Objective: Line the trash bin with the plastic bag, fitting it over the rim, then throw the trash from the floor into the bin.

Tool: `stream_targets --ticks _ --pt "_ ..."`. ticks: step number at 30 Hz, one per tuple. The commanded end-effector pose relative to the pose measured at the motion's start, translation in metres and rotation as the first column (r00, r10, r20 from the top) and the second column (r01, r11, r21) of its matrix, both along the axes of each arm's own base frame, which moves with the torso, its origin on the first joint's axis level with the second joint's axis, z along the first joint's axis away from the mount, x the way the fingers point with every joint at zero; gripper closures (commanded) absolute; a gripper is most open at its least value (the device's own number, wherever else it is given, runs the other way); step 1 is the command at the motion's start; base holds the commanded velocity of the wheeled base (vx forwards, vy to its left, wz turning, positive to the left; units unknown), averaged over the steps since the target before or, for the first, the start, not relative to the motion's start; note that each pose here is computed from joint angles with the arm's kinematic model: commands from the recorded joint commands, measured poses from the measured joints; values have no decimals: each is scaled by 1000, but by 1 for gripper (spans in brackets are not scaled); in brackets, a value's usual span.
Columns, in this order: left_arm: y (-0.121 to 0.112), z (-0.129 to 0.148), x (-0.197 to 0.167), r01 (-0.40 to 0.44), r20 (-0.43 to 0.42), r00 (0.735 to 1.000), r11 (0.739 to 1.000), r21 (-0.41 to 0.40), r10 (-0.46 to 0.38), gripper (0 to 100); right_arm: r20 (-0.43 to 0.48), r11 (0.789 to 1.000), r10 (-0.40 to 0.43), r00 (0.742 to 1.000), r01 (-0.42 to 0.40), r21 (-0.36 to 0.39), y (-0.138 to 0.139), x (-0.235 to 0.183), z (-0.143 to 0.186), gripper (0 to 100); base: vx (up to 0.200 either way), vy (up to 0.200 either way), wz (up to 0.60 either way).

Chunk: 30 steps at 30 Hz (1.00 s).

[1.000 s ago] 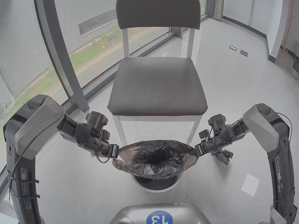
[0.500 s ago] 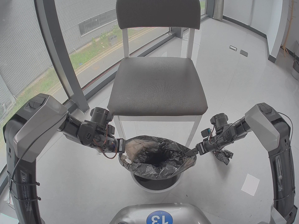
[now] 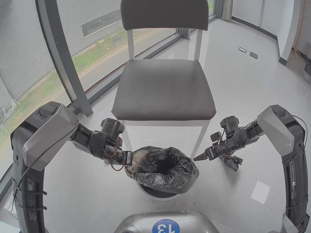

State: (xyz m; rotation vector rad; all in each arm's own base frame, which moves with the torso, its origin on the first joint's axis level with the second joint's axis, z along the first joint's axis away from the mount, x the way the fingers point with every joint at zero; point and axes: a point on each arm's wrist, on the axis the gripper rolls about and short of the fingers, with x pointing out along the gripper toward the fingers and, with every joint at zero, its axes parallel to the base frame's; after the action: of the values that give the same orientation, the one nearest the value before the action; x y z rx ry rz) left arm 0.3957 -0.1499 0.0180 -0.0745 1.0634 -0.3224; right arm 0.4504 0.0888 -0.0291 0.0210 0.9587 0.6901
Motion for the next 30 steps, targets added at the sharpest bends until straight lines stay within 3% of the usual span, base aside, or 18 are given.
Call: stream_targets --ticks 1,7,22,23,30 --pt "30 7 -13 -2 -39 999 999 41 3 100 17 1000 11 1000 -11 1 3 -1 7 0 0 0 0" --pt "53 5 -28 -5 -80 997 998 61 10 100 24 1000 21 999 -21 2 8 -1 10 0 0 0 0" --pt "54 -7 -42 3 -67 998 998 55 1 100 27 999 32 999 -32 2 13 -2 11 0 0 0 0" --pt "54 -8 -43 5 -66 998 999 54 -2 0 27 999 34 999 -34 2 13 -2 11 0 0 0 0" --pt "53 -9 -49 17 -50 999 999 33 -16 0 48 999 54 997 -54 7 23 -6 23 0 0 0 0"
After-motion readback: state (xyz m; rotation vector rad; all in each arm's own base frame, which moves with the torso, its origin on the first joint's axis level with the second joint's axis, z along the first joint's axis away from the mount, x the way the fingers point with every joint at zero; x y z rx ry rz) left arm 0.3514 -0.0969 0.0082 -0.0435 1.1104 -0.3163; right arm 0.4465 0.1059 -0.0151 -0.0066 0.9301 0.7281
